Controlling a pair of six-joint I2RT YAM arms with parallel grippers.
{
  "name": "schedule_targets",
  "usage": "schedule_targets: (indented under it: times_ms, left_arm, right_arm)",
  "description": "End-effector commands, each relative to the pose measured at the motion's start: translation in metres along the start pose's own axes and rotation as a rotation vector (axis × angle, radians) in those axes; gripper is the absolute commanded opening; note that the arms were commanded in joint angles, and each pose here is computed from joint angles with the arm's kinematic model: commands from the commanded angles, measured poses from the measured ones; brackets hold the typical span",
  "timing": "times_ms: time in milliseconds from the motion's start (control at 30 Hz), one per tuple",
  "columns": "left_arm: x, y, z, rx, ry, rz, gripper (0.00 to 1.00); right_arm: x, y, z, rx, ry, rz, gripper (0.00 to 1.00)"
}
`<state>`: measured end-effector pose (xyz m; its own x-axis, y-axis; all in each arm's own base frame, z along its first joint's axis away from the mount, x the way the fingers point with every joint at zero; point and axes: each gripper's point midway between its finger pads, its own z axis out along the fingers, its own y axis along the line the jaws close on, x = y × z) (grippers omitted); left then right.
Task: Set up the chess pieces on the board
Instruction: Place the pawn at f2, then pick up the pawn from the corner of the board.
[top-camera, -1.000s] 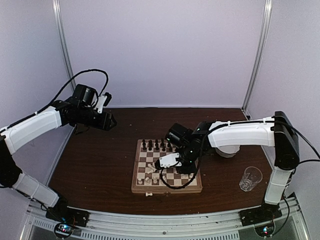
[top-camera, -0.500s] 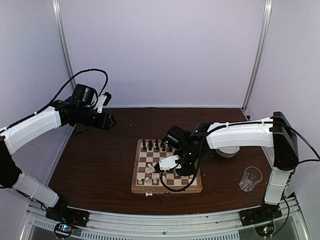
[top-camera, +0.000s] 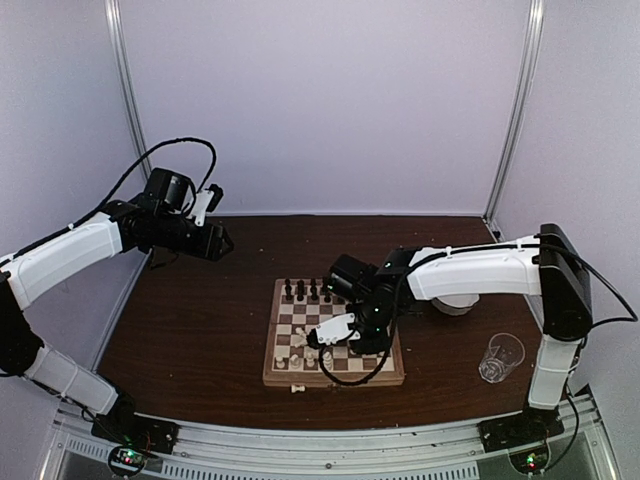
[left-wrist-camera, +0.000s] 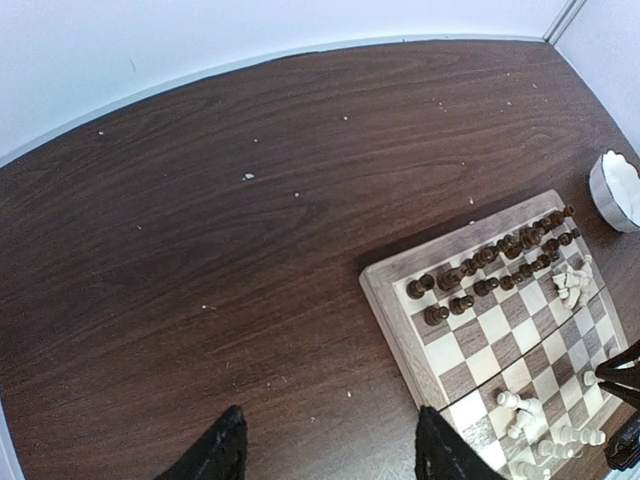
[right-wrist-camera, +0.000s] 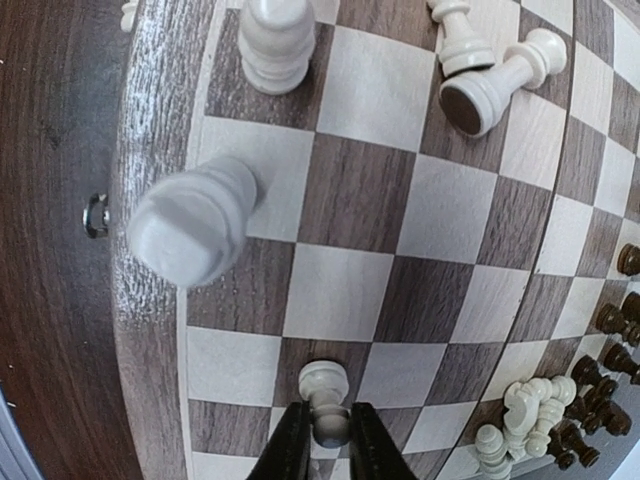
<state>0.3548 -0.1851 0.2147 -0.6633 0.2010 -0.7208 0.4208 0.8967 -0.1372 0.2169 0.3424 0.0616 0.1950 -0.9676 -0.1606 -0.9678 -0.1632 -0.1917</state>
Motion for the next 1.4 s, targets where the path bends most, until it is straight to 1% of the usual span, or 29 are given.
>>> schedule_targets:
  times_ms: [0,133,233,333,367,400,467,500,533,600,700,800,900,1033,1100,1167,1233,1367]
  left_arm:
    - [-0.010,-0.003,-0.003,0.020,-0.040,0.003,0.58]
    - [-0.011,-0.003,-0.003,0.022,-0.041,0.006,0.58]
    - [-0.012,-0.004,-0.005,0.027,-0.049,0.021,0.58]
    - [-0.013,-0.019,-0.013,0.101,-0.081,0.072,0.53]
    - [-0.013,-0.026,-0.018,0.114,-0.094,0.108,0.52]
    - [-0.012,-0.044,-0.026,0.131,-0.107,0.172,0.52]
    - [-0.006,-0.077,-0.042,0.114,-0.127,0.321,0.52]
    - [0.000,-0.090,-0.049,0.097,-0.129,0.385,0.52]
    - [0.009,-0.101,-0.053,0.104,-0.116,0.410,0.51]
    - [0.033,-0.115,-0.059,0.131,-0.094,0.386,0.50]
    - [0.075,-0.131,-0.062,0.186,-0.105,0.351,0.47]
    - [0.125,-0.149,-0.054,0.292,-0.060,0.356,0.42]
    - [0.164,-0.175,-0.051,0.397,-0.016,0.460,0.40]
    - [0.210,-0.203,-0.038,0.449,0.061,0.711,0.40]
    - [0.226,-0.211,-0.028,0.452,0.111,0.806,0.40]
    - [0.231,-0.216,-0.018,0.441,0.140,0.855,0.41]
    - [0.234,-0.221,-0.010,0.439,0.149,0.919,0.43]
    - [0.234,-0.229,0.005,0.429,0.153,0.985,0.47]
  right_arm:
    - [-0.006,-0.004,-0.003,0.017,0.006,-0.005,0.20]
    - [-0.008,-0.006,-0.012,0.020,-0.004,0.009,0.27]
    - [-0.012,-0.007,-0.031,0.029,-0.032,0.019,0.31]
    - [-0.011,-0.007,-0.057,0.045,-0.057,0.027,0.33]
    - [-0.008,-0.007,-0.066,0.051,-0.069,0.031,0.34]
    - [-0.004,-0.007,-0.075,0.059,-0.081,0.038,0.34]
    - [0.006,-0.007,-0.092,0.075,-0.114,0.070,0.36]
    - [0.012,-0.008,-0.104,0.087,-0.148,0.089,0.36]
    - [0.017,-0.007,-0.111,0.081,-0.178,0.113,0.37]
    - [0.031,-0.010,-0.124,0.089,-0.237,0.173,0.38]
    - [0.047,-0.010,-0.137,0.083,-0.320,0.241,0.38]
    - [0.051,-0.002,-0.138,0.051,-0.369,0.257,0.39]
    - [0.046,0.006,-0.135,0.015,-0.403,0.263,0.39]
    - [0.040,0.008,-0.136,-0.005,-0.439,0.265,0.39]
    - [0.039,0.008,-0.136,-0.005,-0.448,0.266,0.39]
    - [0.039,0.009,-0.136,-0.009,-0.454,0.268,0.40]
    - [0.039,0.011,-0.136,-0.009,-0.462,0.269,0.40]
    - [0.043,0.013,-0.139,0.012,-0.463,0.271,0.40]
